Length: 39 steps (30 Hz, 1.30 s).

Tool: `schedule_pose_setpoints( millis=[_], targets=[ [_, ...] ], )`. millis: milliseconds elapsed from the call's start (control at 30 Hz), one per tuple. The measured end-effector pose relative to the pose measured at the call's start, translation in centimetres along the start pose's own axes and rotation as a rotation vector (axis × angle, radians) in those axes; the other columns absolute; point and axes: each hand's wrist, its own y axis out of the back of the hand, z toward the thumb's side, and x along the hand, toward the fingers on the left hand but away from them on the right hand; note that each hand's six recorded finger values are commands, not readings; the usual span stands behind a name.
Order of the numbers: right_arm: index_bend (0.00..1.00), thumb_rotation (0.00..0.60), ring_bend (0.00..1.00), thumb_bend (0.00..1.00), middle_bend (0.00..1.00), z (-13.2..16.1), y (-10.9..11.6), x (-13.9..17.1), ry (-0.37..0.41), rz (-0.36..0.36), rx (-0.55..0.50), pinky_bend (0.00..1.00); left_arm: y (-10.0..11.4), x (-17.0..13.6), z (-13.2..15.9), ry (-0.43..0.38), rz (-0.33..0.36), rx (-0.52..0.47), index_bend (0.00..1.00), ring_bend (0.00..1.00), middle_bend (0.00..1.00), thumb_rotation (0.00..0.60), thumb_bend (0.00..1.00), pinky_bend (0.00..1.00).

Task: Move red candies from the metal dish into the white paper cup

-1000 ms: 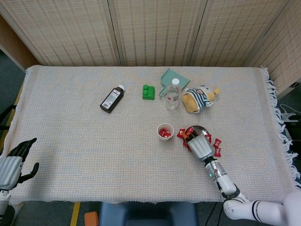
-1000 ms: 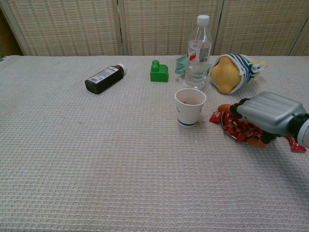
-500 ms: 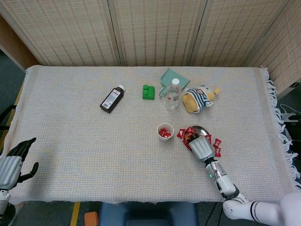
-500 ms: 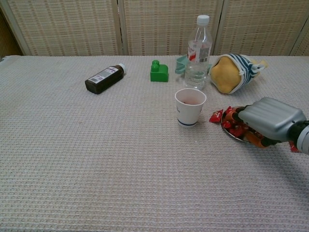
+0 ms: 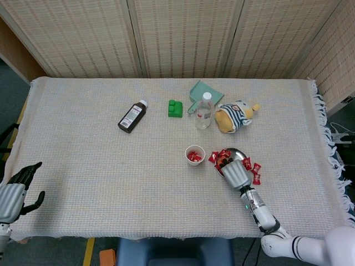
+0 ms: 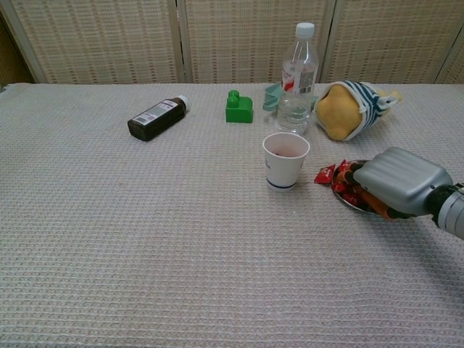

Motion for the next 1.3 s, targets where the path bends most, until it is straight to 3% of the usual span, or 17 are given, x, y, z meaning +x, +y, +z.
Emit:
schedule_pose_setpoints(
  millis=[200,467,900,1300],
  targets=[
    [0.52,0.6,0.52,0.2,0.56,0.09,0.05,-0.11,-0.003,-0.013,0.016,0.86,0.04,-0.03,-0.01,0.0,0.001,0.0,0.0,0.09,0.1,0.6,0.45,0.2],
    [0.55,0.6,0.53,0.21,0.58,0.25,0.1,0.12,-0.004,-0.038,0.046,0.88,0.03,-0.14,0.05,-0.002,-0.001,0.003,0.0,0.09,0.11,0.6,0.45,0.21],
    [0.72,0.6,0.61,0.22,0.68,0.14,0.67,0.78,-0.029,-0.138,0.077,0.96,0.0,-0.22,0.15,-0.008,-0.009,0.01,0.06,0.1,0.13,0.6,0.45,0.21],
    [0.81,0.6,0.64,0.22,0.72,-0.09,0.16,0.77,-0.047,-0.153,0.084,0.99,-0.11,-0.14,0.13,-0.006,-0.014,0.012,0.08,0.11,0.14,0.6,0.45,0.21]
  ],
)
